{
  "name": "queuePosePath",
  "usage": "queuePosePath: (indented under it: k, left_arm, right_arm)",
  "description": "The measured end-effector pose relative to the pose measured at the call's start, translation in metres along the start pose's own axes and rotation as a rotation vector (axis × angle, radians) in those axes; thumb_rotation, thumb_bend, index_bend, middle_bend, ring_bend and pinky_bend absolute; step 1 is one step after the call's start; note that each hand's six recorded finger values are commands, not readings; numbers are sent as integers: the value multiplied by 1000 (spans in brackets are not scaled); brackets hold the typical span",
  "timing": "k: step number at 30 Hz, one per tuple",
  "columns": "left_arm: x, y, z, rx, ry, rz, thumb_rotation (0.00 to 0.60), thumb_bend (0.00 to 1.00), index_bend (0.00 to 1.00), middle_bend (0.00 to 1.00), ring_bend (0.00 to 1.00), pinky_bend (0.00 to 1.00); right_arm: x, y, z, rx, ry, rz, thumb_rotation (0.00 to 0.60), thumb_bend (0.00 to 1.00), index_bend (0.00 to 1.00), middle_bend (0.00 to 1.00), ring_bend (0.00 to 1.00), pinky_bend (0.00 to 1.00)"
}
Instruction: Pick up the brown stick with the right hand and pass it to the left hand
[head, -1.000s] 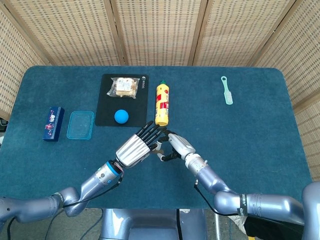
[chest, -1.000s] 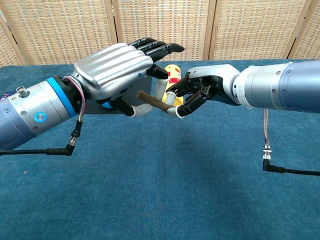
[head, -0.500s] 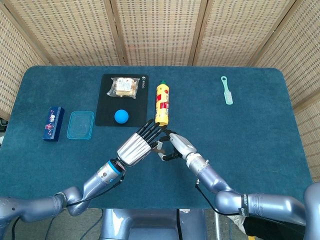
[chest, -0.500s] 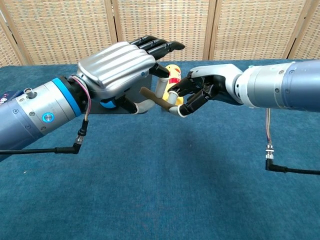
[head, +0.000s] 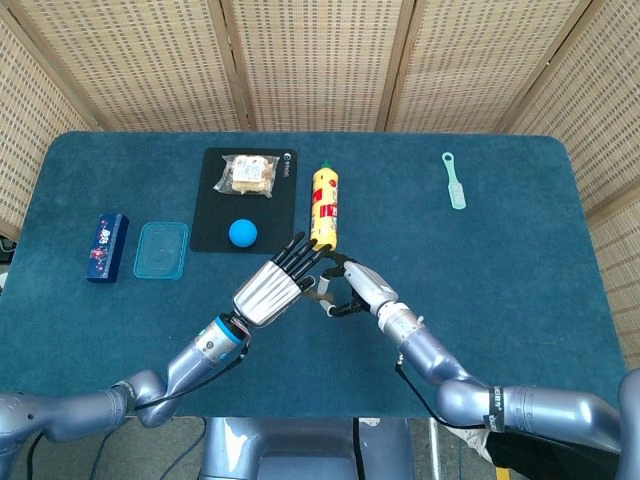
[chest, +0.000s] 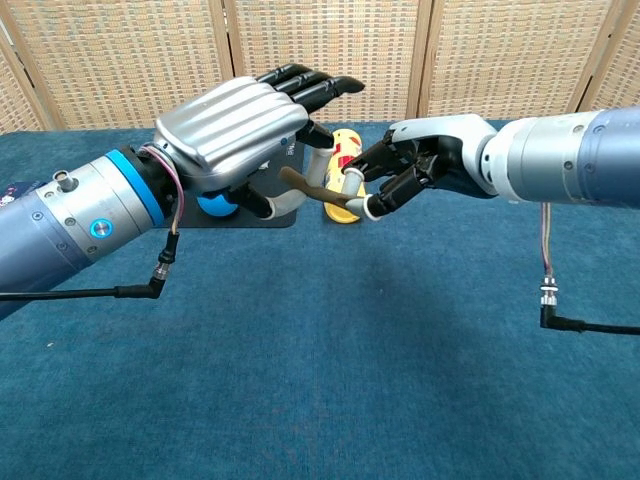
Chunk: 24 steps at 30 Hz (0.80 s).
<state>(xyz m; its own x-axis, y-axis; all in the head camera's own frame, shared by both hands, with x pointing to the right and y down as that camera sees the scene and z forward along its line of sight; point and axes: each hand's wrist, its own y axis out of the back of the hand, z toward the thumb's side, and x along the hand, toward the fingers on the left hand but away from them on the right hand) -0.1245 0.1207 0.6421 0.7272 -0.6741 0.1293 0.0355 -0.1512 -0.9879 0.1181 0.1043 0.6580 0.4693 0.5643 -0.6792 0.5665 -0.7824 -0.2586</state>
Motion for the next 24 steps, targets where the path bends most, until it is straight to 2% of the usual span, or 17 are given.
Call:
queuePosePath:
  k: [11,24]
  left_arm:
    - [-5,-2,-30,56,58,-11,600,579,833,0,0,0]
    - [-34,-21,-93,134,164,-76,600,579,835,0,0,0]
  right_arm:
    - [5,15,-7,-25,-6,-27,600,556,768,149,0,0]
    - [18,47,-33,-31,-48,-88,600,556,769,150,0,0]
